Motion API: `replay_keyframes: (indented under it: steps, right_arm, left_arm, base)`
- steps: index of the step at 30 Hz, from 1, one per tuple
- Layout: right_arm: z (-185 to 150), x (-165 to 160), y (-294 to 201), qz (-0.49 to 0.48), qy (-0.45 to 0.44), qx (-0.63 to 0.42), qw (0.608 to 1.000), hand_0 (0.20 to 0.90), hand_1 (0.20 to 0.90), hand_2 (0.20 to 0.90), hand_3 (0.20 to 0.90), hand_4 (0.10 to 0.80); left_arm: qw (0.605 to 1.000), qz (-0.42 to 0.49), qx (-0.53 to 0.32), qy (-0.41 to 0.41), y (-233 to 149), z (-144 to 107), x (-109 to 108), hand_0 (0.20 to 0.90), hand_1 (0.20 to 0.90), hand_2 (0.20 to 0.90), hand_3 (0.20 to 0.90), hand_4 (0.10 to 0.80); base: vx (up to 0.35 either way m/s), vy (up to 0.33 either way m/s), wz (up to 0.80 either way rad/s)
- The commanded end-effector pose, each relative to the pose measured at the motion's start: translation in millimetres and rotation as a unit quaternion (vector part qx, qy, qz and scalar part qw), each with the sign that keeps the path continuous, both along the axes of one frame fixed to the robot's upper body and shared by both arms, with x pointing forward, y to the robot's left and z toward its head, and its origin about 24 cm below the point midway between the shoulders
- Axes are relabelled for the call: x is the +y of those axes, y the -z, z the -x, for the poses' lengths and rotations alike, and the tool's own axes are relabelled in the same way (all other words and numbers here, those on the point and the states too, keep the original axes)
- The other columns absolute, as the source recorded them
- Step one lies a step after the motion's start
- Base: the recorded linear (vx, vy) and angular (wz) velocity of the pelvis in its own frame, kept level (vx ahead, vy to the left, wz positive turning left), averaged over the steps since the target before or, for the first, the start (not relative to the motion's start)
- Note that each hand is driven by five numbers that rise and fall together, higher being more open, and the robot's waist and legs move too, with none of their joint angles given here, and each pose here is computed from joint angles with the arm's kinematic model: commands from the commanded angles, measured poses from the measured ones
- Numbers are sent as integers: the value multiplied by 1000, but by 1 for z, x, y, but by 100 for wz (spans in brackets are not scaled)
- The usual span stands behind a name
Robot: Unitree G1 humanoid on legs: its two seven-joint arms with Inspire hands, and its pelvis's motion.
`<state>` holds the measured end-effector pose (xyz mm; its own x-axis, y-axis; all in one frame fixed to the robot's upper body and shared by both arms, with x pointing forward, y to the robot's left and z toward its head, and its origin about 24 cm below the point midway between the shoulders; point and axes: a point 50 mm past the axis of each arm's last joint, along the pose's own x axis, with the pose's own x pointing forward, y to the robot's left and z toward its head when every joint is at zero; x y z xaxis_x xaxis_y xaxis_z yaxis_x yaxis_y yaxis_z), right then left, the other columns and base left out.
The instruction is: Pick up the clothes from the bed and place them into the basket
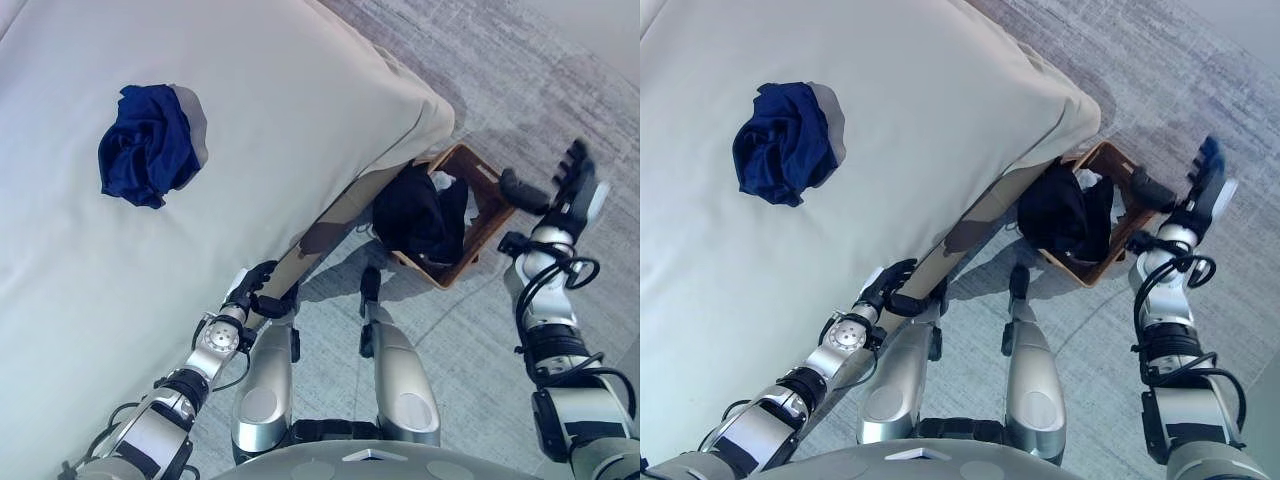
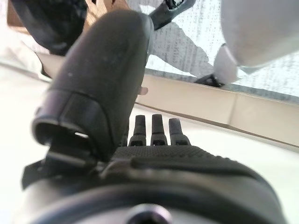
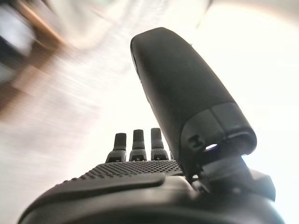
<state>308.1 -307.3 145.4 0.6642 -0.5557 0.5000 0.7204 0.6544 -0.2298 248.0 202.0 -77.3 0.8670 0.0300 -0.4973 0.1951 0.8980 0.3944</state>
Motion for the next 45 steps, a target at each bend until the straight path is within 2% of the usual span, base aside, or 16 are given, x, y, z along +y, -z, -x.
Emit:
replay_keyframes:
  steps: [1, 5, 8, 11, 14, 19, 21, 28, 34, 38, 41, 42, 43, 44, 45]
  right_arm:
    - [7, 18, -64, 245, 5, -76, 966, 900, 900, 900, 900, 800]
    - [2, 59, -90, 354, -101, -48, 928, 900, 900, 900, 900, 800]
    - [-4, 85, -92, 361, -207, -24, 909, 900, 900, 900, 900, 800]
    - [-12, 103, -90, 369, -270, -8, 889, 900, 900, 900, 900, 800]
    - [-34, 131, -88, 389, -300, 17, 871, 900, 900, 900, 900, 800]
    - [-58, 156, -98, 450, -290, 67, 842, 900, 900, 900, 900, 800]
    - [-76, 161, -101, 452, -270, 109, 843, 900, 900, 900, 900, 800]
    - [-104, 153, -88, 412, -224, 209, 858, 900, 900, 900, 900, 800]
    - [-117, 151, -100, 358, -176, 224, 889, 900, 900, 900, 900, 800]
    - [-121, 147, -105, 351, -130, 253, 892, 900, 900, 900, 900, 800]
    - [-122, 125, -104, 340, -57, 346, 873, 900, 900, 900, 900, 800]
    - [-122, 119, -103, 342, -45, 363, 866, 700, 700, 700, 667, 567]
    - [-121, 116, -103, 346, -38, 373, 860, 411, 411, 411, 329, 229]
    - [-121, 115, -103, 343, -34, 373, 861, 300, 300, 300, 200, 100]
    - [-121, 115, -107, 340, -30, 367, 865, 300, 300, 300, 200, 100]
  left_arm:
    - [996, -34, 65, -51, 23, 40, 33, 900, 900, 900, 900, 800]
    - [992, -41, 96, -73, 29, 52, 45, 900, 900, 900, 900, 800]
    - [990, -51, 111, -74, 32, 61, 51, 900, 900, 900, 900, 800]
    - [989, -52, 115, -73, 33, 65, 54, 900, 900, 900, 900, 800]
    - [990, -62, 114, -58, 30, 62, 57, 900, 900, 900, 900, 800]
    - [991, -68, 104, -50, 20, 51, 66, 900, 900, 900, 900, 800]
    - [992, -78, 95, -42, 14, 45, 72, 900, 900, 900, 900, 800]
    - [993, -69, 73, -60, 6, 39, 79, 900, 900, 900, 900, 800]
    - [998, -22, 22, -62, -1, 27, 66, 900, 900, 900, 900, 800]
    - [999, -1, -7, -47, -7, 22, 58, 900, 900, 900, 900, 800]
    - [998, 32, -37, -30, -13, 19, 49, 900, 900, 900, 900, 800]
    - [998, 35, -43, -25, -14, 20, 47, 900, 900, 900, 900, 800]
    - [998, 38, -48, -20, -15, 22, 46, 900, 900, 900, 900, 800]
    - [998, 39, -49, -18, -15, 22, 45, 900, 900, 900, 900, 800]
    - [998, 37, -50, -16, -15, 22, 44, 900, 900, 900, 900, 800]
  base:
    - [69, 113, -4]
    - [59, 90, -1]
    - [87, 52, 20]
    - [68, 51, 31]
    - [53, 27, 49]
    - [11, 31, 65]
    - [-8, 9, 58]
    - [18, 55, 45]
    - [-64, 67, 22]
    - [-20, -1, 29]
    - [-13, -37, 34]
    - [-23, -48, 32]
    - [-14, -42, 25]
    - [-11, -38, 20]
    - [-1, -48, 22]
